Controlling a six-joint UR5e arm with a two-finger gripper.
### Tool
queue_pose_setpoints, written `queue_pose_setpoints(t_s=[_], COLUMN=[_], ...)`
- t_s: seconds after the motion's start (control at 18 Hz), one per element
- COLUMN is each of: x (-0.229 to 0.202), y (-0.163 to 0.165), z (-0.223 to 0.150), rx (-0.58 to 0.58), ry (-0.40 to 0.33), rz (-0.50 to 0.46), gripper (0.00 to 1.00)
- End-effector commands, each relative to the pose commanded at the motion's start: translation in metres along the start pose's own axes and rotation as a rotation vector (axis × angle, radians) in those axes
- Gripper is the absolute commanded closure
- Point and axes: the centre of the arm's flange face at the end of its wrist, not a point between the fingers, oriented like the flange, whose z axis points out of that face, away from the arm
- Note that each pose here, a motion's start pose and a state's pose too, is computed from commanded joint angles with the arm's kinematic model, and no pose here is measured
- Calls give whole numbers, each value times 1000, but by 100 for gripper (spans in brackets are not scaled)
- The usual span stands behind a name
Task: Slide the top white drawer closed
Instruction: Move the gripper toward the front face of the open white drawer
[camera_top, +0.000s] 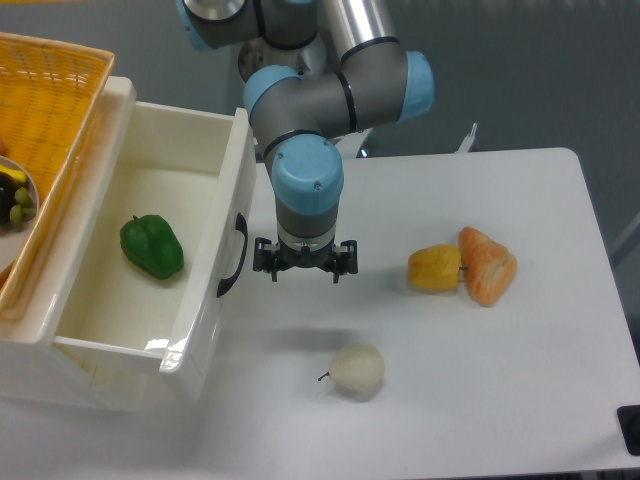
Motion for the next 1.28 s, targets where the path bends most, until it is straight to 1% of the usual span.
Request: queue_pose_setpoints(t_s=[0.72, 1.06, 1.28], x=[18, 37, 38], y=[-1, -1, -2], z=[-2, -6, -6], rx=[4, 8, 10], ry=[-4, -7, -6], rz=[26, 57, 60], gripper=[0, 0, 0])
